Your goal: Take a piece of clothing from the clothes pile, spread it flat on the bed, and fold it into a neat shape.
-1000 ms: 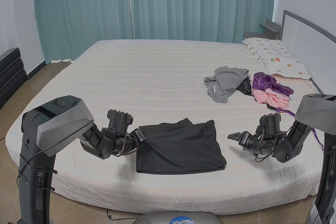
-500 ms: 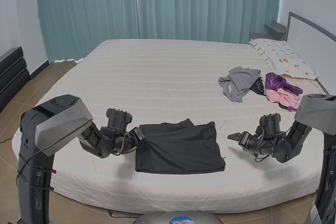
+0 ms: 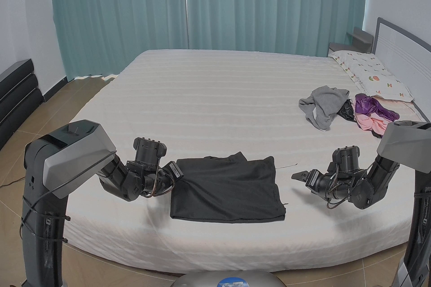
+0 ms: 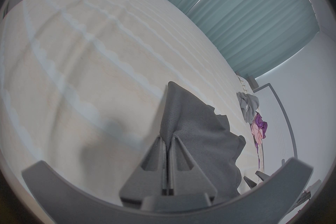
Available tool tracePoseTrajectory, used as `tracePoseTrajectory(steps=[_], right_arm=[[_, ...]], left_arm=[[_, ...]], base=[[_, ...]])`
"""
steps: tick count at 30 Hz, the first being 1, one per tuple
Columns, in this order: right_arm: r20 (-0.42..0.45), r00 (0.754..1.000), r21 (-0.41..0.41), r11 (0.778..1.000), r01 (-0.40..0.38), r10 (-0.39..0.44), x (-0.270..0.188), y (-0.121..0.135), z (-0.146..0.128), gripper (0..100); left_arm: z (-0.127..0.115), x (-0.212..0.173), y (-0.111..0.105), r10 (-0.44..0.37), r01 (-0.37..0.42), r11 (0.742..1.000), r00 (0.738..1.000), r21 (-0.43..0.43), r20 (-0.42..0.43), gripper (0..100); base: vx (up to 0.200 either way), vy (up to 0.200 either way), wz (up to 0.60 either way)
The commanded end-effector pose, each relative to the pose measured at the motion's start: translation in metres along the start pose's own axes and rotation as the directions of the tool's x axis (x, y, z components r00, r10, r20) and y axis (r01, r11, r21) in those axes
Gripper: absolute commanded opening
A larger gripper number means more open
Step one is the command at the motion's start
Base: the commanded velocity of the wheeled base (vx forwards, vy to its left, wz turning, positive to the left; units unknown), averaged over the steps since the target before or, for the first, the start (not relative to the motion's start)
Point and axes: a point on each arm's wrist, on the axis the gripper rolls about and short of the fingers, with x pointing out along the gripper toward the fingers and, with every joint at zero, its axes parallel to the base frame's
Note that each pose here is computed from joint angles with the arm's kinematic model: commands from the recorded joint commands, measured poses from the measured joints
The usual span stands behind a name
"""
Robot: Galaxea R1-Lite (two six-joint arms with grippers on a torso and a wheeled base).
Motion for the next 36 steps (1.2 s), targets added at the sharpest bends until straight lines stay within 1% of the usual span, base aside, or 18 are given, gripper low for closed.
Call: tracePoseTrajectory(steps=[1,15,28,29,36], right_arm=[[-0.001,1.0,0.0,1.0,0.0,0.0,0.0004,-0.0002,-0.0004,100],[-0.003,1.0,-0.001,1.0,0.0,0.0,0.0009,-0.0001,-0.001,100],[-0.007,1.0,-0.001,1.0,0.002,-0.002,0.0013,-0.0001,-0.0018,100],[-0.007,1.0,-0.001,1.0,0.002,-0.002,0.0013,-0.0001,-0.0018,100],[-0.019,1.0,-0.007,1.0,0.0,0.0,0.0035,0.0015,-0.0062,100]], left_arm=[[0.0009,0.0002,-0.0001,-0.002,0.002,1.0,1.0,-0.002,0.003,0],[0.0026,0.0014,-0.0022,-0.016,0.016,1.0,1.0,-0.002,0.003,0],[-0.0007,0.001,-0.0035,-0.016,0.016,1.0,1.0,0.002,-0.007,0],[-0.0007,0.001,-0.0035,-0.016,0.016,1.0,1.0,0.002,-0.007,100],[-0.0009,0.0014,-0.0032,-0.016,0.016,1.0,1.0,0.002,-0.007,100]], base=[[0.0,0.2,0.0],[0.0,0.2,0.0],[0.0,0.0,0.0],[0.0,0.0,0.0],[0.0,0.0,0.0]])
